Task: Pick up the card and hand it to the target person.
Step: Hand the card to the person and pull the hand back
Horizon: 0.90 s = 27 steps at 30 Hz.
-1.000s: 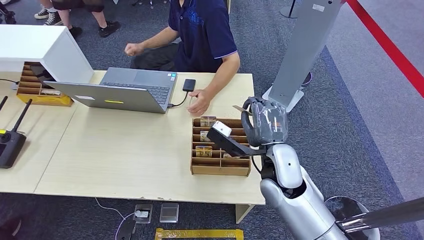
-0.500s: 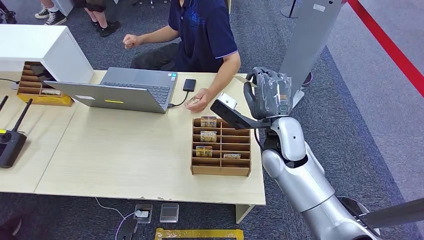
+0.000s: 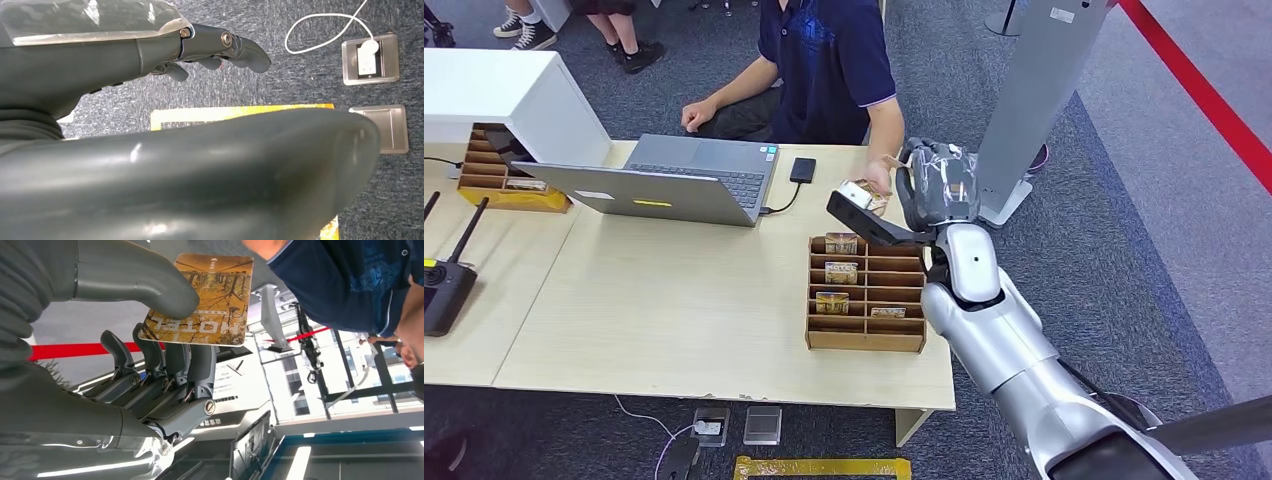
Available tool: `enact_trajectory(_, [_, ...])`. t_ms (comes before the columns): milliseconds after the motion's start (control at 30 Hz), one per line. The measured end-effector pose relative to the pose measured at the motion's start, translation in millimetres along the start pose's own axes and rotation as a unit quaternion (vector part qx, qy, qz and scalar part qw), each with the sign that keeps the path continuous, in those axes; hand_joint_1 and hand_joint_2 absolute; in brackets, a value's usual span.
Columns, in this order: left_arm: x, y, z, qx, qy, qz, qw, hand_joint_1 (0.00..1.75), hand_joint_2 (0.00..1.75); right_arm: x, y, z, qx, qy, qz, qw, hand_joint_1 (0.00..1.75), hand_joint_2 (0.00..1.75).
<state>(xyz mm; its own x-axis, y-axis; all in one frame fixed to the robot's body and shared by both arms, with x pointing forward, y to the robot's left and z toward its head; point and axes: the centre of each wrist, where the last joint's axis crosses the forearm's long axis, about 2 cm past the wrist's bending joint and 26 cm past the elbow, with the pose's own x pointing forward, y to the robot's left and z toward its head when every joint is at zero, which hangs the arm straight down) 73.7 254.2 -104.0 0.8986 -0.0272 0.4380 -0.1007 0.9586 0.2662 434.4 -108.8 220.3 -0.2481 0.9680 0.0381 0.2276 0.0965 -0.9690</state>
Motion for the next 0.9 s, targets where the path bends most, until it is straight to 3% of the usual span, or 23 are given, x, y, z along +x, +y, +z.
enact_trajectory(400, [0.6,5.6,-2.2,0.008,0.002,-0.004,1.000,0.00,0.00,-2.1,11.2,5.9,0.026,0.005,0.013,1.000,1.34,1.75])
enact_trajectory(433, [0.6,5.7,-2.2,0.007,0.002,-0.004,1.000,0.00,0.00,-2.5,12.3,6.7,0.029,0.004,0.016,0.999,1.14,1.75])
enact_trajectory(533, [0.6,5.4,-2.1,0.007,0.004,-0.004,1.000,0.00,0.00,-2.3,15.1,8.6,0.036,-0.001,0.023,0.999,0.15,1.75])
enact_trajectory(567, [0.6,5.3,-2.1,0.007,0.004,-0.004,1.000,0.00,0.00,-2.1,15.9,9.3,0.037,-0.002,0.024,0.999,0.00,1.75])
enact_trajectory(900, [0.4,3.3,-1.2,0.012,0.011,0.005,1.000,0.00,0.00,-3.3,13.3,11.3,-0.009,-0.003,-0.058,0.998,0.00,1.75])
